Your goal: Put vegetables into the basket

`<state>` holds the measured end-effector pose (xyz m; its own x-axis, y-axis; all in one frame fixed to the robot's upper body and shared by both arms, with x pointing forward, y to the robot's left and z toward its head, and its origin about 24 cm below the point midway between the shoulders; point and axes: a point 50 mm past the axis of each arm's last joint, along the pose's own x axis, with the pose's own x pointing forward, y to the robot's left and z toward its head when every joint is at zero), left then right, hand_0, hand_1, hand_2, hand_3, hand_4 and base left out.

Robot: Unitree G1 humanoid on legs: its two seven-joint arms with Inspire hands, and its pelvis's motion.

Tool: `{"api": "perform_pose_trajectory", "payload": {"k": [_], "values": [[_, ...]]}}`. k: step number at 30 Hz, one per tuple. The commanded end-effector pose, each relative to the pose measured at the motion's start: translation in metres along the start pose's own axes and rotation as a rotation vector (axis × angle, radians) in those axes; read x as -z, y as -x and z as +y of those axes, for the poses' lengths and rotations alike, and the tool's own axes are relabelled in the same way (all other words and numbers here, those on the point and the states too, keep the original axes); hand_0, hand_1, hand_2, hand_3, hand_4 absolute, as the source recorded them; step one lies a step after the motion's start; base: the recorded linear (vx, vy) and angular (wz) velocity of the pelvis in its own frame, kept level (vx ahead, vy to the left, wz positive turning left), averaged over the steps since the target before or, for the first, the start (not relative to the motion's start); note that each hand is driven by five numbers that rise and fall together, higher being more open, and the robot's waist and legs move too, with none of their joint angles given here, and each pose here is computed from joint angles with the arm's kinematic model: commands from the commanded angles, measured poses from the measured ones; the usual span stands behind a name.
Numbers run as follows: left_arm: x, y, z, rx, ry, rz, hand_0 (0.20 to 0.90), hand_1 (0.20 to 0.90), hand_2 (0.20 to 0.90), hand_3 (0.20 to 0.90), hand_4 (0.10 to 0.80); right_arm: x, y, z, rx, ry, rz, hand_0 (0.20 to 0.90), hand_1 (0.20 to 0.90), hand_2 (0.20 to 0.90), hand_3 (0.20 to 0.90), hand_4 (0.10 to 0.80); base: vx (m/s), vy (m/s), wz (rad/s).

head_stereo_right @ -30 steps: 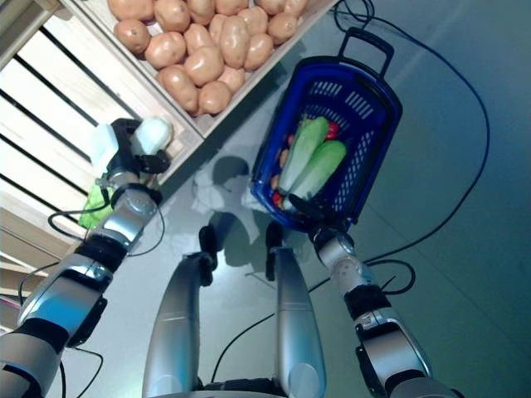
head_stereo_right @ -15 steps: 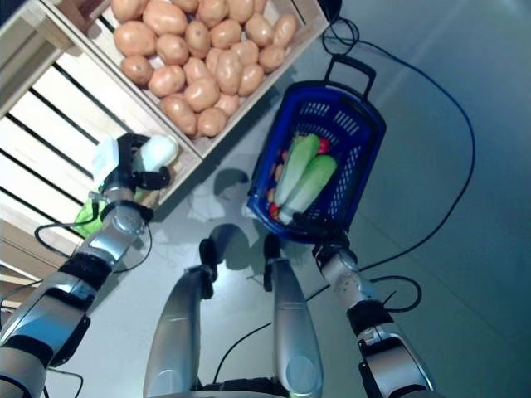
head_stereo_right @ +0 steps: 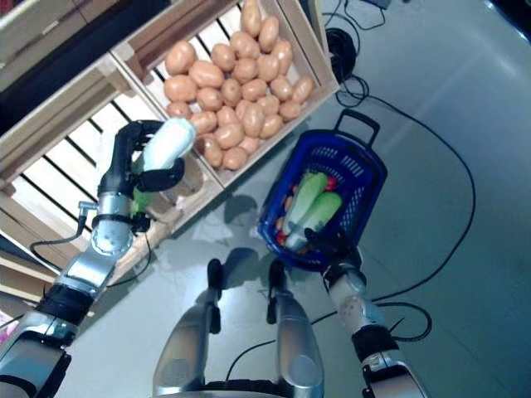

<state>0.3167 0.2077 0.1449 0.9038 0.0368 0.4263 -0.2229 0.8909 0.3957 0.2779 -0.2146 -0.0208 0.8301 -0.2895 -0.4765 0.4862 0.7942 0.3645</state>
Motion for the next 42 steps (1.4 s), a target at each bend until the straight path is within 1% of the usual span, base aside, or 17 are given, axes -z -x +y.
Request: {"api": "perform_pose_trajectory", "payload": {"k": [1, 2, 3, 4, 5, 6, 9, 10, 11, 15, 21, 25, 29, 30, 31, 36, 42], "values": [[-0.036, 0.002, 0.007, 0.0, 0.279, -0.206, 0.3, 0.3, 0.3, 0.3, 0.4, -0.012, 0.01, -0.016, 0.021, -0.022, -0.141, 0.9, 0.9, 0.9, 0.9, 0.8, 0.042, 0.025, 0.08], [-0.036, 0.003, 0.007, 0.005, 0.292, -0.209, 0.3, 0.3, 0.3, 0.3, 0.4, -0.011, 0.011, -0.017, 0.023, -0.023, -0.14, 0.9, 0.9, 0.9, 0.9, 0.8, 0.088, 0.043, 0.05], [-0.038, 0.012, 0.003, 0.034, 0.408, -0.209, 0.3, 0.3, 0.3, 0.3, 0.4, -0.005, 0.014, -0.02, 0.032, -0.024, -0.138, 0.9, 0.9, 0.9, 0.9, 0.8, 0.076, 0.035, 0.03], [-0.037, 0.014, 0.002, 0.046, 0.453, -0.198, 0.3, 0.3, 0.3, 0.3, 0.4, -0.004, 0.015, -0.021, 0.035, -0.02, -0.138, 0.9, 0.9, 0.9, 0.9, 0.8, 0.105, 0.039, 0.0], [-0.035, 0.019, 0.0, 0.071, 0.547, -0.18, 0.3, 0.3, 0.3, 0.3, 0.4, -0.001, 0.017, -0.022, 0.036, -0.018, -0.134, 0.9, 0.9, 0.9, 0.9, 0.8, 0.092, 0.018, 0.05], [-0.031, 0.023, -0.004, 0.095, 0.674, -0.142, 0.3, 0.3, 0.3, 0.3, 0.4, 0.0, 0.018, -0.023, 0.026, -0.019, -0.137, 0.9, 0.9, 0.9, 0.9, 0.8, 0.1, 0.017, 0.08], [-0.022, 0.041, -0.019, 0.198, 0.904, -0.087, 0.3, 0.3, 0.3, 0.3, 0.4, 0.002, 0.024, -0.019, -0.009, 0.005, -0.157, 0.9, 0.9, 0.9, 0.9, 0.8, 0.106, 0.015, 0.12], [-0.021, 0.043, -0.02, 0.21, 0.937, -0.079, 0.3, 0.3, 0.3, 0.3, 0.4, 0.002, 0.025, -0.019, -0.017, 0.009, -0.163, 0.9, 0.9, 0.9, 0.9, 0.8, 0.117, 0.016, 0.03], [-0.019, 0.052, -0.029, 0.252, 1.038, -0.046, 0.3, 0.3, 0.3, 0.3, 0.4, 0.002, 0.028, -0.015, -0.039, 0.014, -0.173, 0.9, 0.9, 0.9, 0.9, 0.8, 0.117, 0.013, 0.02], [-0.013, 0.068, -0.042, 0.325, 1.205, 0.038, 0.3, 0.3, 0.3, 0.3, 0.4, -0.006, 0.039, -0.007, -0.139, 0.024, -0.234, 0.9, 0.9, 0.9, 0.9, 0.8, 0.108, 0.014, 0.02], [-0.003, 0.08, -0.048, 0.391, 1.2, 0.138, 0.3, 0.3, 0.3, 0.3, 0.4, -0.025, 0.053, 0.003, -0.366, -0.056, -0.314, 0.9, 0.9, 0.9, 0.9, 0.8, 0.06, 0.026, 0.0], [0.0, 0.084, -0.05, 0.433, 1.163, 0.189, 0.3, 0.3, 0.3, 0.3, 0.4, -0.042, 0.068, 0.019, -0.565, 0.02, -0.377, 0.9, 0.9, 0.9, 0.9, 0.8, 0.051, 0.034, -0.05], [0.003, 0.083, -0.052, 0.438, 1.137, 0.221, 0.3, 0.3, 0.3, 0.3, 0.4, -0.051, 0.079, 0.034, -0.738, 0.084, -0.391, 0.9, 0.9, 0.9, 0.9, 0.8, 0.038, 0.019, -0.05], [0.003, 0.082, -0.052, 0.441, 1.131, 0.222, 0.3, 0.3, 0.3, 0.3, 0.4, -0.052, 0.081, 0.036, -0.765, 0.083, -0.382, 0.9, 0.9, 0.9, 0.9, 0.8, 0.039, 0.015, -0.02], [0.003, 0.082, -0.051, 0.45, 1.106, 0.227, 0.3, 0.3, 0.3, 0.3, 0.4, -0.054, 0.085, 0.042, -0.849, 0.081, -0.341, 0.9, 0.9, 0.9, 0.9, 0.8, 0.03, 0.013, -0.02], [0.0, 0.081, -0.054, 0.469, 1.096, 0.235, 0.3, 0.3, 0.3, 0.3, 0.4, -0.055, 0.094, 0.055, -1.01, 0.11, -0.276, 0.9, 0.9, 0.9, 0.9, 0.8, 0.015, 0.005, -0.02], [-0.001, 0.081, -0.05, 0.472, 1.075, 0.222, 0.3, 0.3, 0.3, 0.3, 0.4, -0.048, 0.097, 0.055, -1.075, 0.19, -0.17, 0.9, 0.9, 0.9, 0.9, 0.8, 0.0, 0.0, 0.0]]}}
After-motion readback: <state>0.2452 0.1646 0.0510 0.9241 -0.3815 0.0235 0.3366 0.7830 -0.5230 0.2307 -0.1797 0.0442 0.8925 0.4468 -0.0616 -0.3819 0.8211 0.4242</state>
